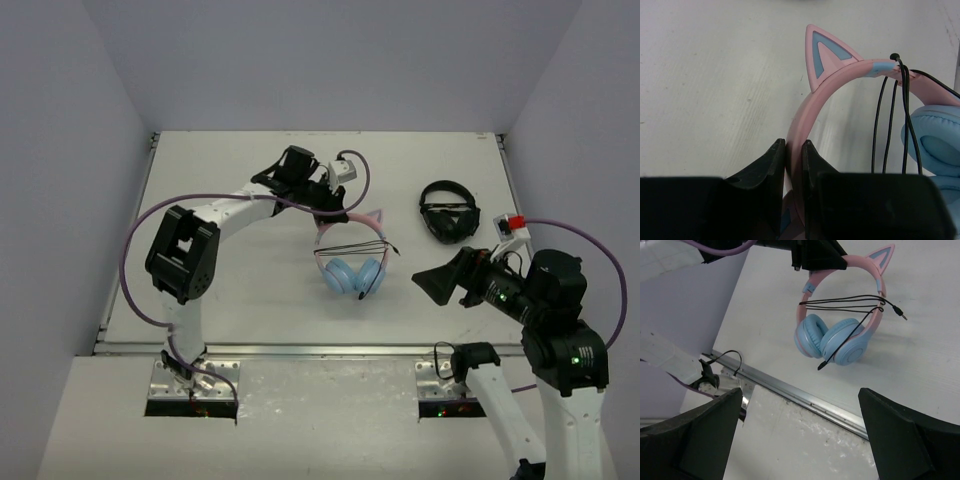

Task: Wrap the headphones

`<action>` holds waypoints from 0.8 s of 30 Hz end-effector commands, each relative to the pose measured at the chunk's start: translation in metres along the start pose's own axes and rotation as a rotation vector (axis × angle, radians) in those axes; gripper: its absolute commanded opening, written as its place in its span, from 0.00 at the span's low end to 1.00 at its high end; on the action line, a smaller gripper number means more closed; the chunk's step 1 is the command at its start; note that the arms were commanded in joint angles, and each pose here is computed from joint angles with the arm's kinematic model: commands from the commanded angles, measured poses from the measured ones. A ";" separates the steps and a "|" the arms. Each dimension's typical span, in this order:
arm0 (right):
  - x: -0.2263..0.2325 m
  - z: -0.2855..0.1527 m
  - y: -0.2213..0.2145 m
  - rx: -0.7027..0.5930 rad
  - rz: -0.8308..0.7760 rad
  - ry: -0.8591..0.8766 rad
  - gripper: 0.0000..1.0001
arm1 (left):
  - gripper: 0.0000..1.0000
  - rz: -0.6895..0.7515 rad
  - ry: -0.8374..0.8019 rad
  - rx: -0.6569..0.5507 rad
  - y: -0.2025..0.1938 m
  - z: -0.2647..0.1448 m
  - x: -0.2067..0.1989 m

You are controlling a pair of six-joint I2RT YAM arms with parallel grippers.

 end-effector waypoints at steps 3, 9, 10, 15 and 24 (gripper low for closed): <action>0.007 -0.011 -0.013 0.008 0.001 0.074 0.99 | 0.01 0.040 -0.040 -0.076 0.013 -0.001 0.028; 0.004 -0.012 -0.026 0.038 0.029 0.089 0.99 | 0.01 0.079 -0.045 -0.011 0.003 0.024 0.071; 0.004 -0.013 -0.028 0.041 0.033 0.093 0.99 | 0.01 0.058 -0.055 0.013 -0.011 0.034 0.078; 0.005 -0.016 -0.031 0.036 0.042 0.102 0.99 | 0.01 0.065 -0.069 0.011 -0.019 0.056 0.106; -0.005 -0.007 -0.045 0.054 0.113 0.113 0.99 | 0.01 0.193 0.035 0.035 -0.028 0.082 0.149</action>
Point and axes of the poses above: each gripper's point midway between its finger pads, its own z axis out along the fingers, its own x axis along the line the jaws close on, y = z × x, the point moved 7 cm from there along -z, back along the fingers, and after that the axes turned 9 degrees about z, right-handed, at the moved point
